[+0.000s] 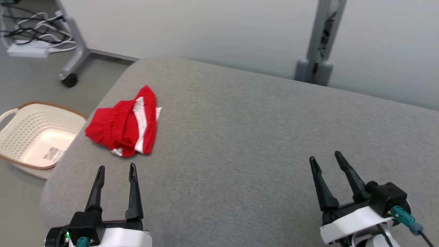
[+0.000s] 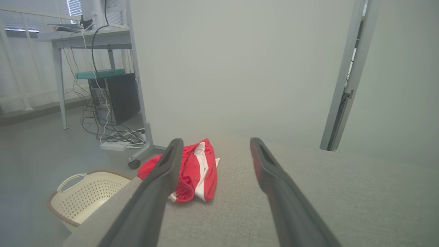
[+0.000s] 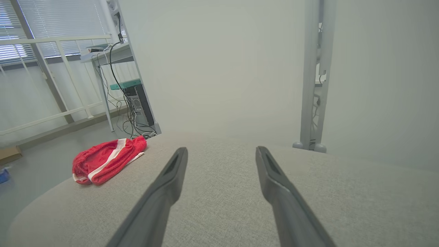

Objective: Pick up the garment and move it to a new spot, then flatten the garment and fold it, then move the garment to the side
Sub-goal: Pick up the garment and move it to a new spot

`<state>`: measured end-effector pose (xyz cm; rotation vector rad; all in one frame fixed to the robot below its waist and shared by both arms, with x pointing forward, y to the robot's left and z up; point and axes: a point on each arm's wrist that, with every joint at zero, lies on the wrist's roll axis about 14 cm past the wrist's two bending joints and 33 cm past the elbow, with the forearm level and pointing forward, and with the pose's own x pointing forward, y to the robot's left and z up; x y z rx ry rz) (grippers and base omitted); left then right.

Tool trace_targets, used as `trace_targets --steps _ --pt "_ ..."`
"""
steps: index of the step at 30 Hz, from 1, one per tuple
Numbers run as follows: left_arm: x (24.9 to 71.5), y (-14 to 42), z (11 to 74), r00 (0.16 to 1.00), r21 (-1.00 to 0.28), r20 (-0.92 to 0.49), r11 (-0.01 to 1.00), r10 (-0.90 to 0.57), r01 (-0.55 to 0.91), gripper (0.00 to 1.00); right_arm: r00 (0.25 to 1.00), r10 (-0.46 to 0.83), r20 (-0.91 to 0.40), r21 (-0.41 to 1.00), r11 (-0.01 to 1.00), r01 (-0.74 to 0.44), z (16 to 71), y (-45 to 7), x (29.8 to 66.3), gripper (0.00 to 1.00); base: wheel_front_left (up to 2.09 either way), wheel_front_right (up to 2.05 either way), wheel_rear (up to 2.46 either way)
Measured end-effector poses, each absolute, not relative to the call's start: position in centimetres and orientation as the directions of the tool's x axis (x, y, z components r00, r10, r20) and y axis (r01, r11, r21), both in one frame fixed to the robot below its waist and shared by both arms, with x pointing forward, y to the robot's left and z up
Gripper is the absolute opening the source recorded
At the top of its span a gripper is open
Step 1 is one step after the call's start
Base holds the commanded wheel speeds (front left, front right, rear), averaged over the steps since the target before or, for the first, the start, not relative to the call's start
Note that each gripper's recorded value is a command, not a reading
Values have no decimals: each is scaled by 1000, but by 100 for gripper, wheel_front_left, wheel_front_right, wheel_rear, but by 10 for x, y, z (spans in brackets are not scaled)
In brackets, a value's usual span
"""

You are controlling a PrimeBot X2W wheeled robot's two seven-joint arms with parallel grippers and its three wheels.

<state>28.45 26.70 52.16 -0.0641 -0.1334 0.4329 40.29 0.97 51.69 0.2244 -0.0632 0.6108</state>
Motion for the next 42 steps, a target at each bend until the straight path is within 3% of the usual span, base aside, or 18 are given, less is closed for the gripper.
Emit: trace_targets --steps 14,34,42 --pt "225 309 526 807 -107 135 818 575 -565 100 682 719 133 200 654 -729 523 81 377 100 0 0 0" --pt "228 310 526 807 -119 132 818 575 -563 100 686 718 121 207 657 -725 518 79 378 100 0 0 0" --pt "274 327 552 835 -56 201 857 513 -513 100 686 722 89 182 665 -724 500 68 397 100 0 0 0"
